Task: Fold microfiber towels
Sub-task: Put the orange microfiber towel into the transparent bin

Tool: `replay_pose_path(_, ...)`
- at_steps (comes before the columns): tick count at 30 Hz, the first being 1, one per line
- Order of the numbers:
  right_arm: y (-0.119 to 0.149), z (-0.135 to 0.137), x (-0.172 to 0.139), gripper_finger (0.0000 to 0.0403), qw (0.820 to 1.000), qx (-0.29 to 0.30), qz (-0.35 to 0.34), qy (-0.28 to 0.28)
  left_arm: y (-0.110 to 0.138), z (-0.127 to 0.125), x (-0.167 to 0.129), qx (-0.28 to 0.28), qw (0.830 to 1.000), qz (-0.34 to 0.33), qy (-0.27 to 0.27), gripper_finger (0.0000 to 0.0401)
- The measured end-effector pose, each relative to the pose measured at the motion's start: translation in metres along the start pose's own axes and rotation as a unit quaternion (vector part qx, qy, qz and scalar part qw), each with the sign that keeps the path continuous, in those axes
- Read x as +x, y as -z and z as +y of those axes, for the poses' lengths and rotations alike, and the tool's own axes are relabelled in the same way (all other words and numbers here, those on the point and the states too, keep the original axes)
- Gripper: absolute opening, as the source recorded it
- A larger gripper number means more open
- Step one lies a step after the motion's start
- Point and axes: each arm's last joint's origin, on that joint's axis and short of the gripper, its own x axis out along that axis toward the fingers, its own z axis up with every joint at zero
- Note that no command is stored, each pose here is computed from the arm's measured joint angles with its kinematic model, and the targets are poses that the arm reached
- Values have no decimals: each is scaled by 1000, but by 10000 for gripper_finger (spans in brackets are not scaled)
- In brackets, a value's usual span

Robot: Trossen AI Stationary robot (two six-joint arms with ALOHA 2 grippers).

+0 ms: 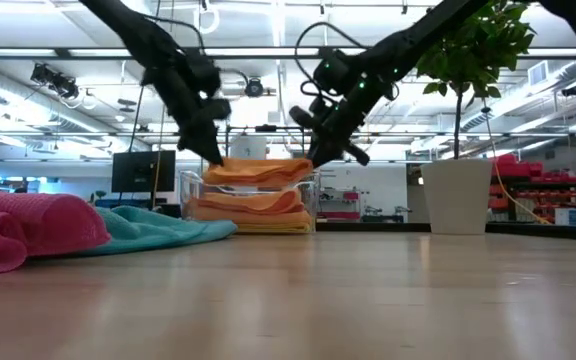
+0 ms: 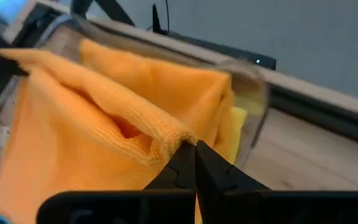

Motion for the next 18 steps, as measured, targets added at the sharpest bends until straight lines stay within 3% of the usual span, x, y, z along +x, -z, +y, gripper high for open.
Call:
replay_pose_path(6,4,-2,14,2,1000,-2,-6,12,-6,15,26,24,997,77,-10,11)
replay_pose_path(18,3,-3,13,15,999,-47,-3,6,-9,21,31,54,995,74,-42,16)
